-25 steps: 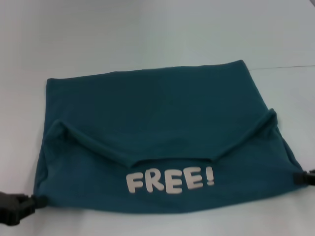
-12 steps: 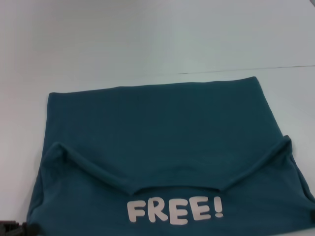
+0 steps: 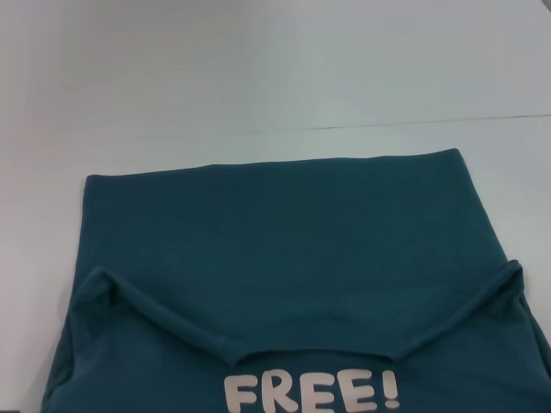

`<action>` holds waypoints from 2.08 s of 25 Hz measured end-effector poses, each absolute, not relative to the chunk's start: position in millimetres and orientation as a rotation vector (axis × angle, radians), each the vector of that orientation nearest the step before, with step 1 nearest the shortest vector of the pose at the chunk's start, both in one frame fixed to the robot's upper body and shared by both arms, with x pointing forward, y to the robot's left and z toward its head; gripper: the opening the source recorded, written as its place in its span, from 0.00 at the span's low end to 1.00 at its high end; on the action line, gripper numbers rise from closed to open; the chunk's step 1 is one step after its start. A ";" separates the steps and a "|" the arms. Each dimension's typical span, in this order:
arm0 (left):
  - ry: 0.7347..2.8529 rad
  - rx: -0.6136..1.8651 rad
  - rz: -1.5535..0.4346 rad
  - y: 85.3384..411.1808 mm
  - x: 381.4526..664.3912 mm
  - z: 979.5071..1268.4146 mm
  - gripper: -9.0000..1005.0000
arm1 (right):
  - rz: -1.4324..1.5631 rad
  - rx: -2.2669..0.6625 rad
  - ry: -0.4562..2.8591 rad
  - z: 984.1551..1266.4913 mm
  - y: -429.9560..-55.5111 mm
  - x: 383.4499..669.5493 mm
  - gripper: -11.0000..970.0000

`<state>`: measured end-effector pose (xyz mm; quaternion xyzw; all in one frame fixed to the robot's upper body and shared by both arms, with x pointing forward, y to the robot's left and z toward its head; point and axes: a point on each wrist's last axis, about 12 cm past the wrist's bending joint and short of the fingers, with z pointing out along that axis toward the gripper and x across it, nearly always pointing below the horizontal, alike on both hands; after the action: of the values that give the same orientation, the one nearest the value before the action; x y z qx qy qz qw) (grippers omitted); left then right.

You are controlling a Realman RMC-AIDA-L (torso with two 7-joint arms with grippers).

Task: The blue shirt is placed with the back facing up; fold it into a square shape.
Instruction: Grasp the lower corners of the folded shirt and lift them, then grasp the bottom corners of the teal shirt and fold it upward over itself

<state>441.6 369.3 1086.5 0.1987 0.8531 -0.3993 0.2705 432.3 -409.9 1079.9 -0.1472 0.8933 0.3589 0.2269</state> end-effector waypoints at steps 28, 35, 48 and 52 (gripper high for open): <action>2.131 0.280 -0.838 355.7 576.7 1129.3 0.10 | 0.719 -0.443 2.276 1131.6 -371.0 581.5 0.11; 2.072 0.195 -0.696 333.9 622.8 1138.7 0.11 | 0.522 -0.398 2.238 1119.1 -341.0 627.4 0.12; 2.021 0.182 -0.423 286.7 672.6 1142.2 0.12 | 0.279 -0.328 2.143 1112.1 -309.9 662.6 0.13; 2.003 0.180 -0.378 279.1 679.0 1144.8 0.13 | 0.230 -0.308 2.112 1116.9 -309.5 669.3 0.13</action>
<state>679.0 279.1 1144.8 0.0749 0.8357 -0.1576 0.5207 669.3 -309.5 1116.9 -0.1260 0.8646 0.0940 0.4771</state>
